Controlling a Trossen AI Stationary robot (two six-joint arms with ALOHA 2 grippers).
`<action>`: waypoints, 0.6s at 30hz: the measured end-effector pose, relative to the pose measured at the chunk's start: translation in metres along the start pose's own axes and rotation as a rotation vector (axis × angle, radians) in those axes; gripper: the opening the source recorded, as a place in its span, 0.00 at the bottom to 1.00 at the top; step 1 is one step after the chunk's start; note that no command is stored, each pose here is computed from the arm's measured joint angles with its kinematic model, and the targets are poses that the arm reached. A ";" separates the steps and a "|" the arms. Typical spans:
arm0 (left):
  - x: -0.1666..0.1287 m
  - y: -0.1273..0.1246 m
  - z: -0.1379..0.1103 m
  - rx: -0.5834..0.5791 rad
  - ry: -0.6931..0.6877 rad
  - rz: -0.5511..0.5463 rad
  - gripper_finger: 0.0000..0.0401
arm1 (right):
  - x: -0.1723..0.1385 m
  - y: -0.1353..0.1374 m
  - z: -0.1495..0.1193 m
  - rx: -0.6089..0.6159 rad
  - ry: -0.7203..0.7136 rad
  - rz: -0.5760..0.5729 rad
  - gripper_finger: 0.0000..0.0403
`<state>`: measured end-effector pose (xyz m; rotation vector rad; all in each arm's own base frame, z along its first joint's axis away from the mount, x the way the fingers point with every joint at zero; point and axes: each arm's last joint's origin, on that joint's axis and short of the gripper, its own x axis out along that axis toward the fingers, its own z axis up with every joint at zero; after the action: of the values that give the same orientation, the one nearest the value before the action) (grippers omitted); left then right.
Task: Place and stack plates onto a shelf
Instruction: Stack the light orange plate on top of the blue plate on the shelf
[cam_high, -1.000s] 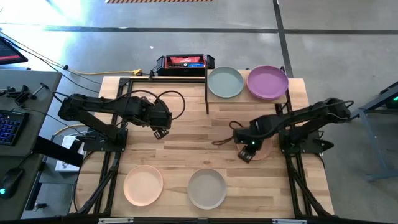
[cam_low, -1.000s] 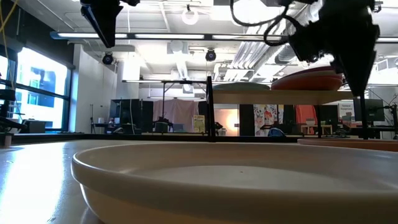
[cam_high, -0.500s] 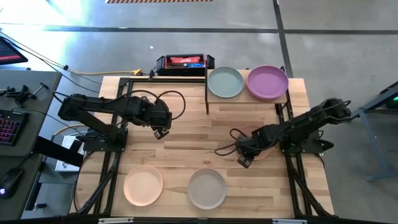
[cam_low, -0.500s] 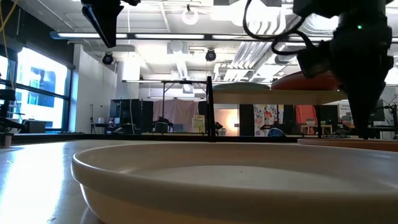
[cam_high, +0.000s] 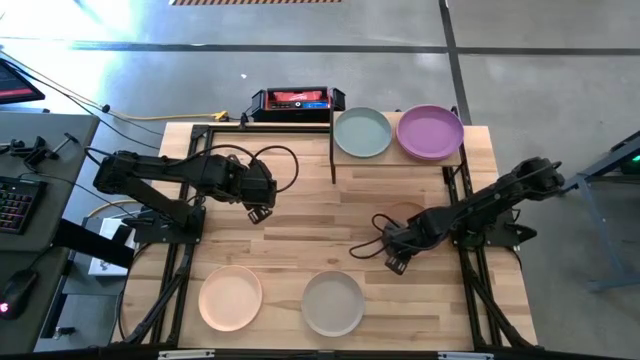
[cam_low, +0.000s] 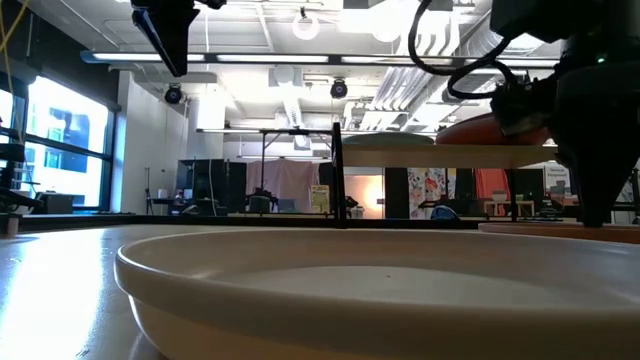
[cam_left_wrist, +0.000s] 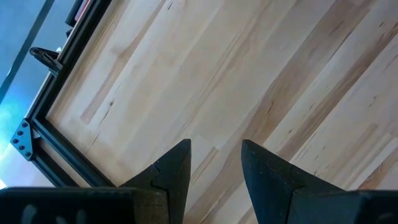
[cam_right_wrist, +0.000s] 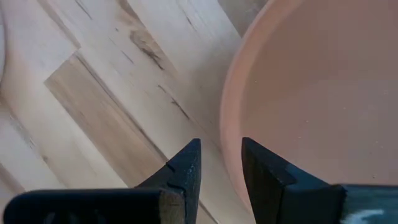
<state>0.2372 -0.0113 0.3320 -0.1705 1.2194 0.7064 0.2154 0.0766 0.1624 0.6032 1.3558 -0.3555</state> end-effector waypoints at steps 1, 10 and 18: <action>0.000 0.000 0.000 0.000 0.000 0.000 0.33 | 0.001 0.000 0.000 0.000 0.001 -0.006 0.23; 0.000 0.000 0.000 0.000 0.000 0.000 0.33 | 0.025 0.001 0.001 0.017 0.065 -0.095 0.23; 0.000 0.000 0.000 0.001 0.000 -0.001 0.33 | 0.022 0.002 0.002 0.021 0.062 -0.073 0.06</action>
<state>0.2372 -0.0113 0.3319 -0.1704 1.2200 0.7054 0.2219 0.0791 0.1411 0.5871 1.4376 -0.4137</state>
